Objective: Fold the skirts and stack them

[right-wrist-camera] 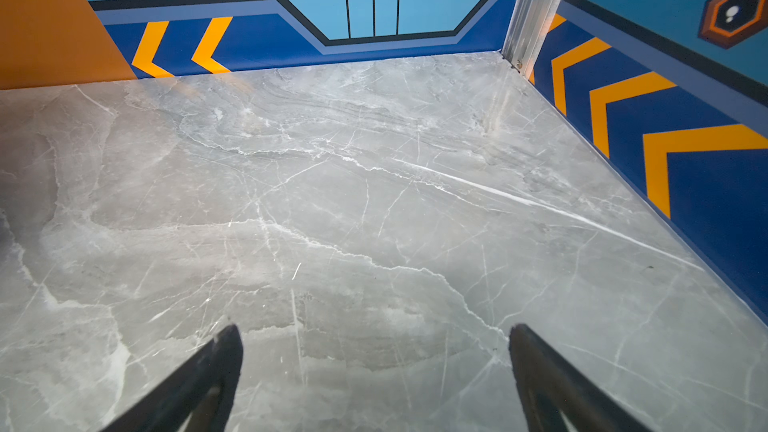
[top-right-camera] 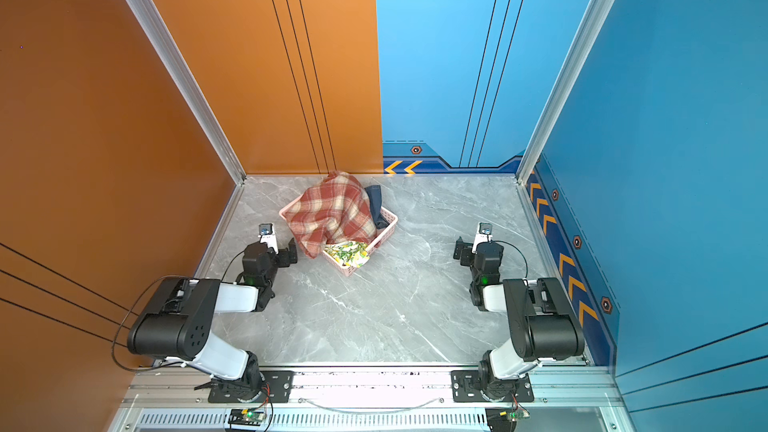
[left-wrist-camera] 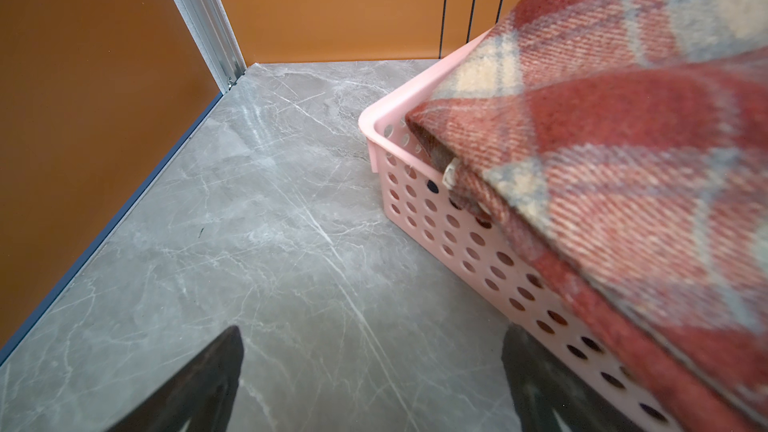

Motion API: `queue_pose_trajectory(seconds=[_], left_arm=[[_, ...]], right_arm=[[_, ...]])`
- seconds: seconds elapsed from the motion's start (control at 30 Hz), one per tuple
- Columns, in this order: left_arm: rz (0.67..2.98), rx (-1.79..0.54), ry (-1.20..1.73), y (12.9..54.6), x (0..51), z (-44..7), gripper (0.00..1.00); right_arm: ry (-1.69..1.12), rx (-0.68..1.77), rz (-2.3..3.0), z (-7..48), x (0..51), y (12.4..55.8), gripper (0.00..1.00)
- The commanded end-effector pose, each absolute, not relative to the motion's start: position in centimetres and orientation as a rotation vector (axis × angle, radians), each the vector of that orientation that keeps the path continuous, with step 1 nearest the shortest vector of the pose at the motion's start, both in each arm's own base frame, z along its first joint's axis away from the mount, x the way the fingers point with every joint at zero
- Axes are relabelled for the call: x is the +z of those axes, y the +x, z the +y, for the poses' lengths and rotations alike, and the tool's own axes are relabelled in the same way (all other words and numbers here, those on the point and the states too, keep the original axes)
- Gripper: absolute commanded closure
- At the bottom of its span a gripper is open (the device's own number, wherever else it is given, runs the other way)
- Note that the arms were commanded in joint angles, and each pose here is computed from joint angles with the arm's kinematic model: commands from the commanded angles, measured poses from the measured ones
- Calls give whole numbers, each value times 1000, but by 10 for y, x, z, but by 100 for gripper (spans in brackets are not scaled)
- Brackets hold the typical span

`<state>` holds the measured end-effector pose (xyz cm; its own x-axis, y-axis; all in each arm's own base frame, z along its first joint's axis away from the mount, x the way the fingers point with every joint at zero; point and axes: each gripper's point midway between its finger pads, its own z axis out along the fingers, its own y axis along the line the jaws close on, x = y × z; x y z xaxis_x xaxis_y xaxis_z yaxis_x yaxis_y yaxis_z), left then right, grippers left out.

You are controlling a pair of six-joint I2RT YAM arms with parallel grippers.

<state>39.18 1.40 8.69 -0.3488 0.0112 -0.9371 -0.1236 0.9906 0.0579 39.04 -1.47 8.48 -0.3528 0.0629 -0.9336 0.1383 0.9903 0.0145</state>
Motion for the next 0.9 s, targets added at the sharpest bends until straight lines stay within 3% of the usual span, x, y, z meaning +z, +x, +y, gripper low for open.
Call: queue_pose_trajectory(seconds=[0.0, 0.87], left_arm=[[1918, 135, -56, 396, 89, 13, 2], [1919, 148, -61, 397, 90, 13, 2]], right_arm=[[146, -105, 1905, -17, 93, 394, 0], [146, -101, 1907, -18, 93, 394, 0]])
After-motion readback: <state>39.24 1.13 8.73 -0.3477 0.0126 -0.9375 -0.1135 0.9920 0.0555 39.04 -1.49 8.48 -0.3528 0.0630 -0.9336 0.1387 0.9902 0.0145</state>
